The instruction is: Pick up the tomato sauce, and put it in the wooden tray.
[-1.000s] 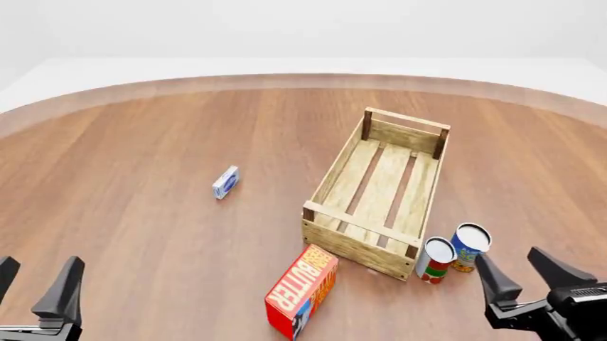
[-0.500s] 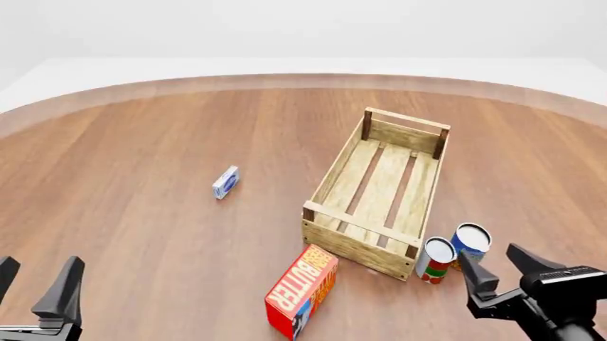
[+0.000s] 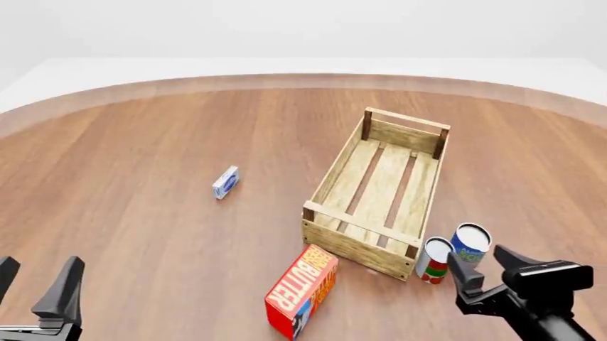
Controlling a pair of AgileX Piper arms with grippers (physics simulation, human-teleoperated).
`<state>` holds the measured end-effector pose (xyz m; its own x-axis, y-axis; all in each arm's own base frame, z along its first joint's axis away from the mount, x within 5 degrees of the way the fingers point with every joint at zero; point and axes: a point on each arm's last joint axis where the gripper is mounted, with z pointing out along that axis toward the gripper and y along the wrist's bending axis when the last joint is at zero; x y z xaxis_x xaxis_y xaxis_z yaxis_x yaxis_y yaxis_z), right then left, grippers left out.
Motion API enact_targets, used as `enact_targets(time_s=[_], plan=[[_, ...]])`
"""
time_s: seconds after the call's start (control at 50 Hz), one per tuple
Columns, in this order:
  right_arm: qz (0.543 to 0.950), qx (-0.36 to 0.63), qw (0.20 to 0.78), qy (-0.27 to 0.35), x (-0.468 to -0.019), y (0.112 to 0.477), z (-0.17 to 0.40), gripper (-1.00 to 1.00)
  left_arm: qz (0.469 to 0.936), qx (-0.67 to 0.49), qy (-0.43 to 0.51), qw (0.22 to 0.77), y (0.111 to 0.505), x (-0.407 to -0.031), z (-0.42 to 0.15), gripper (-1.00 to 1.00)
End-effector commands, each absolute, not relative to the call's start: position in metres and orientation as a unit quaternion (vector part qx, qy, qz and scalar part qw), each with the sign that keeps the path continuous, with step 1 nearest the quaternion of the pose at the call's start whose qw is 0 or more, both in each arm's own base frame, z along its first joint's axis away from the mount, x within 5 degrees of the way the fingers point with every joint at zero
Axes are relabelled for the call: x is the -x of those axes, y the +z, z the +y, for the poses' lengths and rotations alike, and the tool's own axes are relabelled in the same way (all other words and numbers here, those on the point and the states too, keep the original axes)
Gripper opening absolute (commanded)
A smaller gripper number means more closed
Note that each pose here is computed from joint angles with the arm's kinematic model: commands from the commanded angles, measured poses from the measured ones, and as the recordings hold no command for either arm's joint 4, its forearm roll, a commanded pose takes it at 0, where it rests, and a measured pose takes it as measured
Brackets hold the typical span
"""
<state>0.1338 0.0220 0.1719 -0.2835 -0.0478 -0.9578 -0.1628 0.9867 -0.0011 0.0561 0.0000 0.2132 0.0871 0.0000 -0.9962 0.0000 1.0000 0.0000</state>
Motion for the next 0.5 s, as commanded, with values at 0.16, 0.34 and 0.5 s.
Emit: enact_targets(time_s=[0.16,0.34,0.5], plan=[[0.808,0.070,0.584,0.049,-0.1397,0.1651,0.0239,1.00,0.676,0.000,0.000,0.737,0.2132,-0.0561,0.0000,1.00],[0.811,0.072,0.579,0.048,-0.1431,0.1621,0.0246,1.00,0.676,0.000,0.000,0.737,0.2132,-0.0561,0.0000,1.00],[0.814,0.070,0.574,0.047,-0.1459,0.1582,0.0247,1.00,0.676,0.000,0.000,0.737,0.2132,-0.0561,0.0000,1.00]])
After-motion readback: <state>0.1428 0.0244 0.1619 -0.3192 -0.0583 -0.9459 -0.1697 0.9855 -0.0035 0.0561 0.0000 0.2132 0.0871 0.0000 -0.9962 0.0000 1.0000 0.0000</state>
